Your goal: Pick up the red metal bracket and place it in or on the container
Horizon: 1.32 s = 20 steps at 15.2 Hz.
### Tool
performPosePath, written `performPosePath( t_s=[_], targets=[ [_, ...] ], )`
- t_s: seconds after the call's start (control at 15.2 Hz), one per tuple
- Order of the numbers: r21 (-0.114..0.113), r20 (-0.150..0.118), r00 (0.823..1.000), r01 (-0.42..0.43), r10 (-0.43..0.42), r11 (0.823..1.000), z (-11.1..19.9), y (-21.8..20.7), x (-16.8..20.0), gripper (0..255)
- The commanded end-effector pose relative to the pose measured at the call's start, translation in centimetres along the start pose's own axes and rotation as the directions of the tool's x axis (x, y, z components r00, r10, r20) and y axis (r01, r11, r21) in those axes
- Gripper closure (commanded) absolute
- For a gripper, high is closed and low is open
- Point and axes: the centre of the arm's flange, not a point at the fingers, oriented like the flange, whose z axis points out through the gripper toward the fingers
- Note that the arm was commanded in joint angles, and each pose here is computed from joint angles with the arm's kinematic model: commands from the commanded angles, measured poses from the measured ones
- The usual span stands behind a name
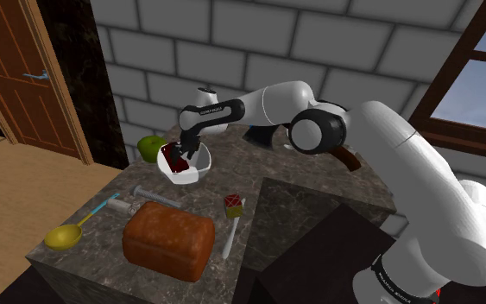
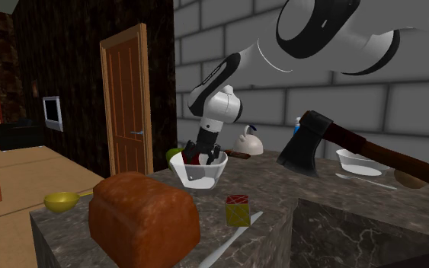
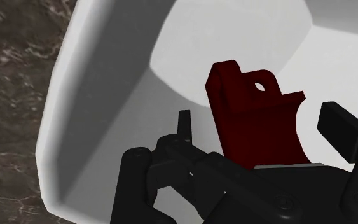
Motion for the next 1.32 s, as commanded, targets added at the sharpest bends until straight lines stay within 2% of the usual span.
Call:
performPosePath(
  t_s=[0.0, 0.59, 1.25],
  targets=[
    [0.000, 0.000, 1.000, 0.000, 0.000, 1.000, 0.0, 0.0, 0.0, 255],
    [0.000, 0.000, 1.000, 0.000, 0.000, 1.000, 0.0, 0.0, 0.0, 255],
    [0.000, 0.000, 1.000, 0.000, 0.000, 1.000, -5.0, -1.2, 1.1, 255]
  ],
)
